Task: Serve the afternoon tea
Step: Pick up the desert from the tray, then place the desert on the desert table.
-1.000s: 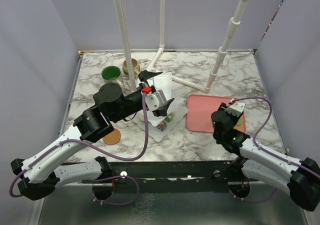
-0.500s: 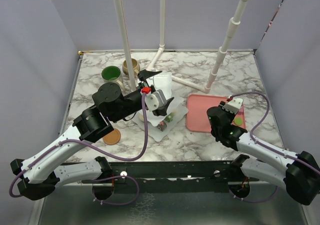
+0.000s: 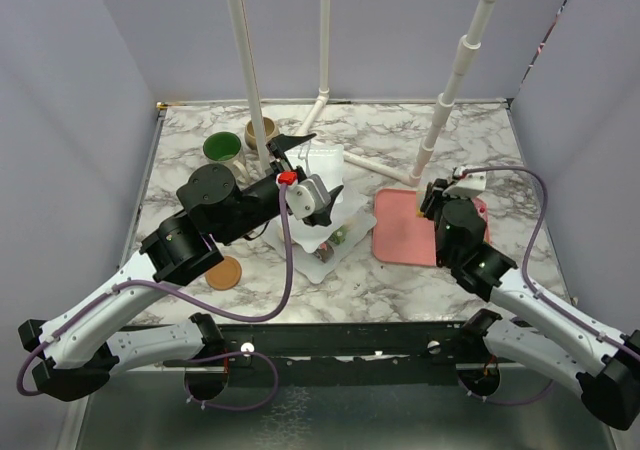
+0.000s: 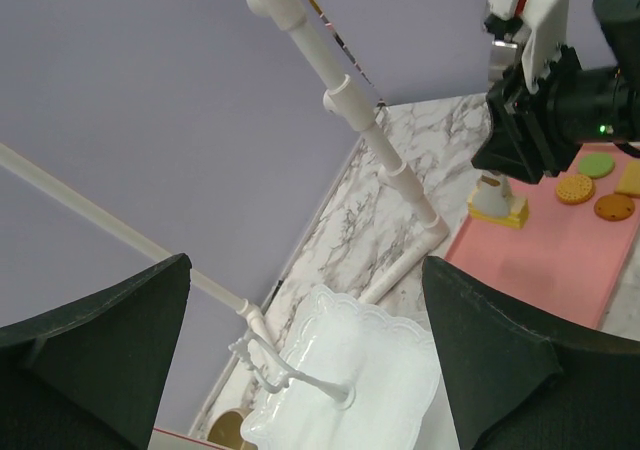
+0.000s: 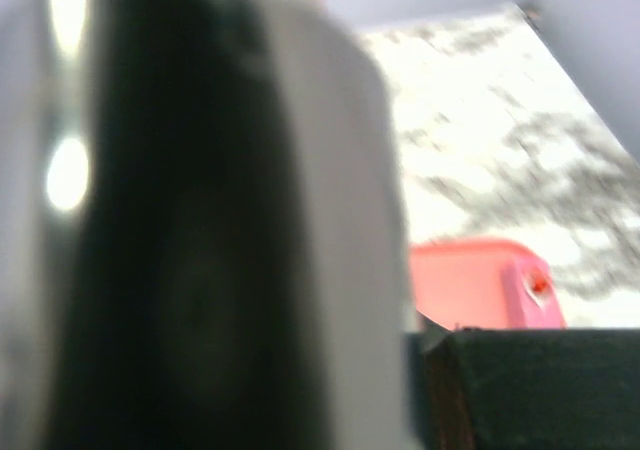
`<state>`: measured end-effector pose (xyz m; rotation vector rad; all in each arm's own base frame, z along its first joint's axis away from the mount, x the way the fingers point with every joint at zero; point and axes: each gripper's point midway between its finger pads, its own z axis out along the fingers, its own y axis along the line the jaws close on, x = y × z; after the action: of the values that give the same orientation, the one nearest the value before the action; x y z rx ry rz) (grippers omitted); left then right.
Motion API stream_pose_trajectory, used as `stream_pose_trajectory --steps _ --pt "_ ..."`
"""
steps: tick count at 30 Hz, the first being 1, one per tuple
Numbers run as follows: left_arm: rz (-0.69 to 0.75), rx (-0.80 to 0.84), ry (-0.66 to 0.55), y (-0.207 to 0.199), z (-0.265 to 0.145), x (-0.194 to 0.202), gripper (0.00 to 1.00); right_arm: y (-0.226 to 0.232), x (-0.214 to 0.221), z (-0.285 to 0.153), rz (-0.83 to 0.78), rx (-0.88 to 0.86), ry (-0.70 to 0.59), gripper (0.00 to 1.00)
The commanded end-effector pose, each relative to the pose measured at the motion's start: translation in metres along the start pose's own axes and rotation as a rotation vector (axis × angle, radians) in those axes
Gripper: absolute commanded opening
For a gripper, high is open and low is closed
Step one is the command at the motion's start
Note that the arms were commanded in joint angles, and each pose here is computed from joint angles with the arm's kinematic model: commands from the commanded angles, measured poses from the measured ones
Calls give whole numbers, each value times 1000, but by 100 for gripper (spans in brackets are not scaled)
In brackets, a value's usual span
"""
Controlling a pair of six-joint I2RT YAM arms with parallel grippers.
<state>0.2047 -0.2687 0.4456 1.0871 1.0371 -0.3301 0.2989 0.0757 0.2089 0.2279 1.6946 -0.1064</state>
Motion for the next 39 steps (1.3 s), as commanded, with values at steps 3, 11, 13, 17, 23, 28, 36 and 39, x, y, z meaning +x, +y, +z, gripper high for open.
stream_pose_trajectory --steps 3,11,13,17,23,28,36,39 --pt "25 -92 12 23 -10 -7 99 90 -94 -32 -17 -545 -214 18" --pt "21 -101 10 26 -10 -8 99 156 -108 -78 -72 -980 -304 18" --pt "22 -99 11 25 -10 -8 99 164 -109 -83 -68 -1028 -312 18" --pt "24 -100 12 25 -11 -7 99 175 -110 -86 -64 -1083 -314 19" --pt "26 -93 11 24 -9 -7 99 190 -98 -82 -87 -1127 -279 19" --pt "27 -95 9 25 -9 -7 99 196 -86 -74 -108 -1125 -269 19" --pt "22 -88 2 24 -8 -9 99 196 -65 -56 -133 -1067 -234 25" --pt "23 -85 -1 23 -7 -9 99 196 -61 -52 -138 -1051 -217 39"
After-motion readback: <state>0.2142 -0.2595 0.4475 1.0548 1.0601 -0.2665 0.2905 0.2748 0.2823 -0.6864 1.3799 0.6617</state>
